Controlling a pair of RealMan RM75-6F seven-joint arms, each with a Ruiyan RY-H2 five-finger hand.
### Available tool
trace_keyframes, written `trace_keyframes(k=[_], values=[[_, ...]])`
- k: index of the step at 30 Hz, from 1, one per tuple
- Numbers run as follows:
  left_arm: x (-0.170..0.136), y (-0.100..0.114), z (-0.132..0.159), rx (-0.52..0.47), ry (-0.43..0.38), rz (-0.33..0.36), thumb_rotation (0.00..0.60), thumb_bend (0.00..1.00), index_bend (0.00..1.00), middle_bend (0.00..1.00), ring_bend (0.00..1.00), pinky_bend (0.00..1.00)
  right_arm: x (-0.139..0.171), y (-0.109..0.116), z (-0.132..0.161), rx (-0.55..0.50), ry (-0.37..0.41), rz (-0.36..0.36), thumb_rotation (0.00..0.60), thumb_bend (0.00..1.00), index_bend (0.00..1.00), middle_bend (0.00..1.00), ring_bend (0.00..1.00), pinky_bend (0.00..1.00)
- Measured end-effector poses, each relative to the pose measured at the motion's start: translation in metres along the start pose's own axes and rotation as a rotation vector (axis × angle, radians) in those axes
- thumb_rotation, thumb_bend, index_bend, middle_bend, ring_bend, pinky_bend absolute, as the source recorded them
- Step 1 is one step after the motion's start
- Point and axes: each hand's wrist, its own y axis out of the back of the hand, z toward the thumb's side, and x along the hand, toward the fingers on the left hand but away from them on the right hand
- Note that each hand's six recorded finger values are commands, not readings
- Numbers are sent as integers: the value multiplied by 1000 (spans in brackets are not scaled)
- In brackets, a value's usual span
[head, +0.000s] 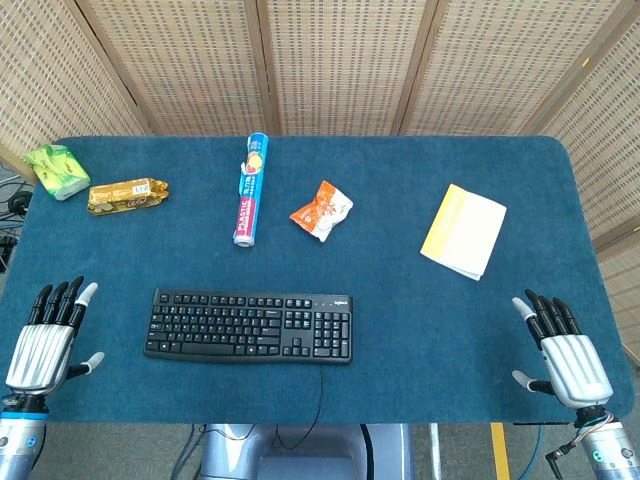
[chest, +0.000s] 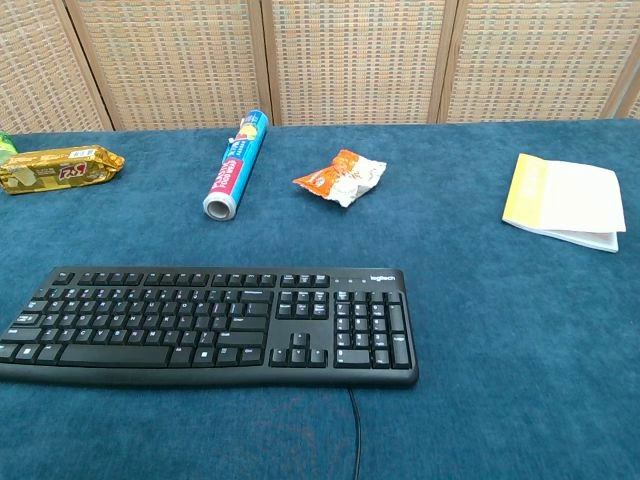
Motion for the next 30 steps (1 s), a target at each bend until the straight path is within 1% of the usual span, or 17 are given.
trace_keyframes(k=[30], values=[[-1, 4, 1, -12, 1, 6, 600, 6, 0, 0, 0, 0, 1, 1, 0, 0, 1, -2, 600, 50, 0, 0, 0, 0]])
